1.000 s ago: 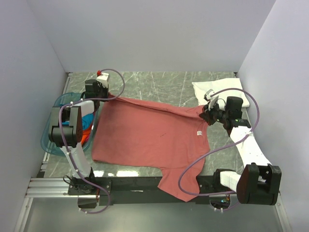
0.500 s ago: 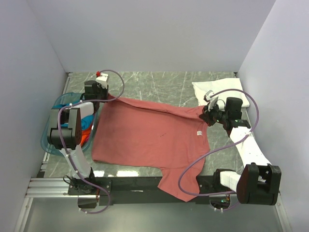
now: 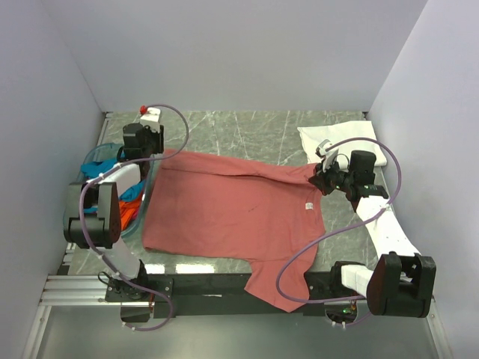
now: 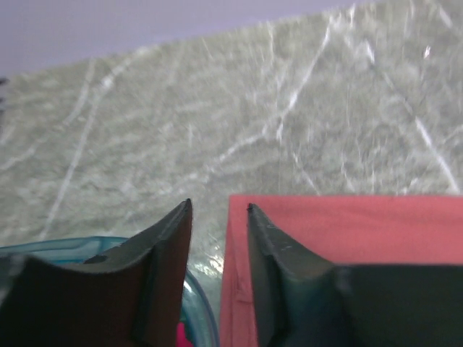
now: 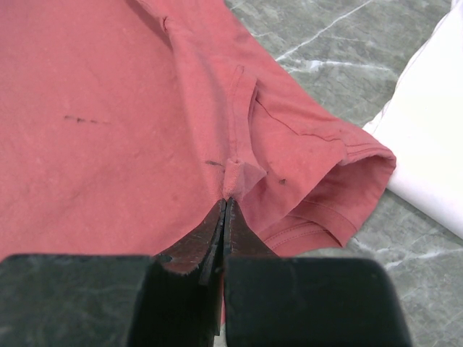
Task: Fold and stack the t-shirts
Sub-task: Fold the tshirt
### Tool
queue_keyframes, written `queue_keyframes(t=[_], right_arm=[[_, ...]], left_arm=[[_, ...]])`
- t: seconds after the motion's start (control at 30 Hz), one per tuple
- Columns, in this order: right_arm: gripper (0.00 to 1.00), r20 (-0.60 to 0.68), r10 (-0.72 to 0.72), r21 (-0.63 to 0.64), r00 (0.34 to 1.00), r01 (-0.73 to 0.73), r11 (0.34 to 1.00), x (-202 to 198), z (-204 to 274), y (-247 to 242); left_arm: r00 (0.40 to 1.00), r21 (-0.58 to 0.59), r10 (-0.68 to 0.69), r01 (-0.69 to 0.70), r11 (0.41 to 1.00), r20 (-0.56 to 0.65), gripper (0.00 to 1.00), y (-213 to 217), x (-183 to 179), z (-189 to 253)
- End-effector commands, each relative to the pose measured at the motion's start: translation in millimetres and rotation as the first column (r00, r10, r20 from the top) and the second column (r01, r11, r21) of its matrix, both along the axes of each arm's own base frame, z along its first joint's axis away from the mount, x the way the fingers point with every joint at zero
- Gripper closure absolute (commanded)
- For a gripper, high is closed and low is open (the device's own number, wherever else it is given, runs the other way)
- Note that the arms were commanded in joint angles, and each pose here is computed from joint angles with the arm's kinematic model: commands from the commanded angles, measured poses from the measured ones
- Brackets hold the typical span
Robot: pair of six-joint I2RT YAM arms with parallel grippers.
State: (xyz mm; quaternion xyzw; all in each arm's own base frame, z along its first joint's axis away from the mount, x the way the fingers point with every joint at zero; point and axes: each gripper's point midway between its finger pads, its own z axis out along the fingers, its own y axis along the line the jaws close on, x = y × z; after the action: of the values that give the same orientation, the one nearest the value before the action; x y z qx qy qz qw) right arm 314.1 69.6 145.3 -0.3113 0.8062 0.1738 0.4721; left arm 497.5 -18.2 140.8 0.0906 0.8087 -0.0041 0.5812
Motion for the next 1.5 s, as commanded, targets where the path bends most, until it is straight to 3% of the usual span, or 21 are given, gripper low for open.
queue_keyframes(t=[0.0,0.07,0.17,0.27,0.5,0.67,0.83,1.13,1.47], right_arm=[[1.0,0.033,0.011,-0.008,0.999,-0.011,1.0,3.3,8.1,-1.6],[1.0,0.026,0.017,-0.01,1.0,-0.017,1.0,1.7,7.0,-1.2],[1.0,0.022,0.031,-0.023,0.999,-0.031,0.999,-0.9,3.4,-1.7],[1.0,0.012,0.05,-0.039,0.999,-0.049,0.998,-4.6,-1.5,-1.8],[1.0,-0.013,0.105,-0.073,0.994,-0.106,0.992,-16.2,-13.2,-0.2],[1.0,-0.032,0.13,-0.103,0.991,-0.133,0.986,-24.1,-22.3,-1.5],[1.0,-0.039,0.156,-0.13,0.987,-0.159,0.979,-31.9,-29.2,-1.2],[1.0,-0.076,0.168,-0.162,0.983,-0.179,0.97,-36.5,-46.6,3.8],[1.0,-0.099,0.139,-0.193,0.985,-0.156,0.969,-34.2,-55.1,2.1]], left_arm=[[0.987,-0.026,0.057,-0.053,0.998,0.153,0.56,6.7,5.9,58.5],[0.981,-0.058,0.088,-0.079,0.995,0.173,0.53,9.1,5.3,73.5],[0.97,-0.098,0.125,-0.107,0.989,0.209,0.4,12.0,2.3,97.0],[0.961,-0.175,0.149,-0.11,0.979,0.234,0.37,9.8,-3.5,120.8],[0.953,-0.259,0.177,-0.112,0.959,0.244,0.36,8.1,-31.6,156.5],[0.948,-0.349,0.149,-0.043,0.936,0.28,0.36,-4.7,-69.0,181.7],[0.945,-0.357,0.097,0.023,0.934,0.313,0.35,-14.7,-110.7,197.3],[0.959,-0.342,0.031,0.071,0.937,0.283,0.33,-25.0,-162.5,178.7],[0.978,-0.332,-0.016,0.086,0.939,0.21,0.33,-31.3,-196.9,144.9]])
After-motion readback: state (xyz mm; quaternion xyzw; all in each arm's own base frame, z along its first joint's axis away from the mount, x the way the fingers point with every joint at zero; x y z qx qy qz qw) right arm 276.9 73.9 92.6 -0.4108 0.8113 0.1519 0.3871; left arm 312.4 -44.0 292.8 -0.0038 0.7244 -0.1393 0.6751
